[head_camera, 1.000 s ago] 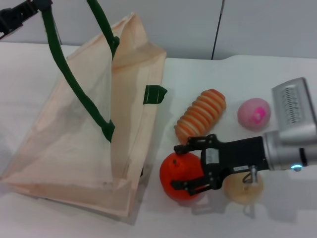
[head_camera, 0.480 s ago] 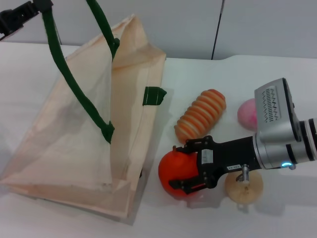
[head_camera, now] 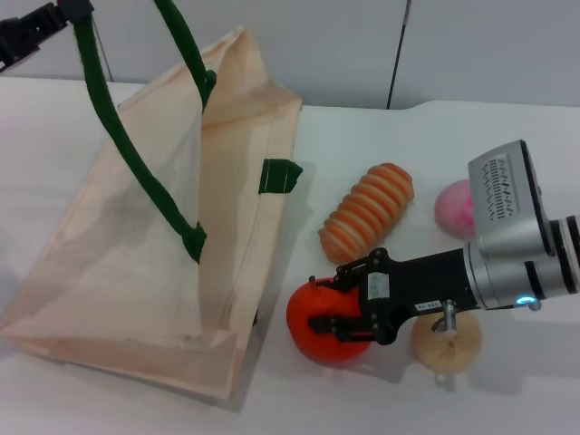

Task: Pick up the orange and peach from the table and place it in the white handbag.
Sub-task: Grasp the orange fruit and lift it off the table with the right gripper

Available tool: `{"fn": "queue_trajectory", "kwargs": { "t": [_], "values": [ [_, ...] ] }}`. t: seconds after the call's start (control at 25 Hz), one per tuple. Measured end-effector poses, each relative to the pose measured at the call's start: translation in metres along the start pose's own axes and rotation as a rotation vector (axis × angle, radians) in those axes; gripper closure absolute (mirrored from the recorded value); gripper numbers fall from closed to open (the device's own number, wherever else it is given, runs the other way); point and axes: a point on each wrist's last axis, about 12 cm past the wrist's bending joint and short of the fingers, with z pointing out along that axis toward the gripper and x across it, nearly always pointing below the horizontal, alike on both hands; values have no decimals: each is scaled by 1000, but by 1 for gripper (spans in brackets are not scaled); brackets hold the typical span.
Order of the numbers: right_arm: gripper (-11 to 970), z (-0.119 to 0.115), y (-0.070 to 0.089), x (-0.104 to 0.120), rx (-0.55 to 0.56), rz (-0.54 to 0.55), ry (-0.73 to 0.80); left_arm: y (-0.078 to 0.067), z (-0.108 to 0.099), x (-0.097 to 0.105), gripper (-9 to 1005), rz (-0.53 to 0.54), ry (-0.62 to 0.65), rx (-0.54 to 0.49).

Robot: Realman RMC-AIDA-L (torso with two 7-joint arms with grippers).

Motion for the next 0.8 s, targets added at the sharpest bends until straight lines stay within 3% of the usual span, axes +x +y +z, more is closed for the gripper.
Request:
{"fn": "queue_trajectory", "kwargs": {
  "t": [0.28, 0.8],
  "values": [
    [526, -2, -1, -2, 0, 0, -10, 0, -2, 0, 867, -2, -5, -4],
    [640, -11, -5, -7, 7, -6, -54, 0, -2, 1, 867, -5, -3, 1]
  ]
}}
